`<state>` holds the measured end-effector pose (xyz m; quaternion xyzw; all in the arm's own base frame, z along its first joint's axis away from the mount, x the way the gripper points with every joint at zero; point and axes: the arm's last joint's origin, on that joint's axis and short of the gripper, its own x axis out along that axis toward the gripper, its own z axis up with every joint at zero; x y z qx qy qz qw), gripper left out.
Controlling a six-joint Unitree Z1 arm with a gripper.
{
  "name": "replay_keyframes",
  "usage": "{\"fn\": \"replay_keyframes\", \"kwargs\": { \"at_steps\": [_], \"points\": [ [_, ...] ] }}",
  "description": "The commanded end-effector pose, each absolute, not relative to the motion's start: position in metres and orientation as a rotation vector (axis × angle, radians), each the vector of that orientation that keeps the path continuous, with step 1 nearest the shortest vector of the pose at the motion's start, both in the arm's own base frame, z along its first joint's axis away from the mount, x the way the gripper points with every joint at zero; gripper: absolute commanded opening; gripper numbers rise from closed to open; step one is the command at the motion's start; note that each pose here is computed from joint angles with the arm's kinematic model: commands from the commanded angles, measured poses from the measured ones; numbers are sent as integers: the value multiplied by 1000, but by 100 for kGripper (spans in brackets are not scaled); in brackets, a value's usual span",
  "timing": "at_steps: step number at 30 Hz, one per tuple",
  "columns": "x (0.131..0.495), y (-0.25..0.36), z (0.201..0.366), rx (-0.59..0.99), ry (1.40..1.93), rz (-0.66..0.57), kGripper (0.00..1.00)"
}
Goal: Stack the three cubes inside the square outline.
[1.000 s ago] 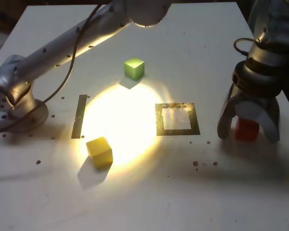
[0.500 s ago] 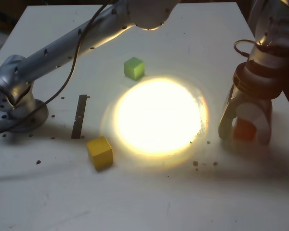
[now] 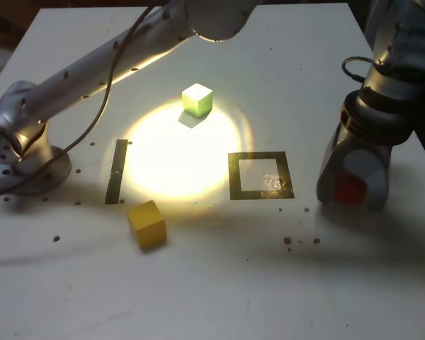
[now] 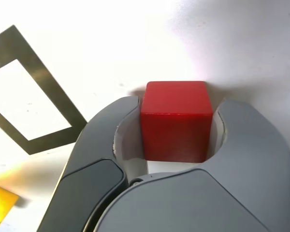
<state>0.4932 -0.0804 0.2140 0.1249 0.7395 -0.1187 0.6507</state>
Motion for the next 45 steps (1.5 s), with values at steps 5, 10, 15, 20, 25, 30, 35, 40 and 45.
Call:
{"fn": "replay_keyframes", "kwargs": {
  "at_steps": [5,10,15,20,25,30,35,40,45],
  "points": [
    [466,-72,248,297,1690,-223,29],
    [446,-65,260,291,1708,-196,29],
    [424,-55,265,266,1709,-175,29],
    [404,-42,265,228,1701,-158,29],
    [390,-34,256,181,1694,-158,29],
    [385,-34,245,146,1697,-172,29],
    [383,-35,240,130,1702,-177,29],
    [381,-35,235,111,1715,-180,29],
    [379,-35,228,96,1717,-186,29]
  ]
}}
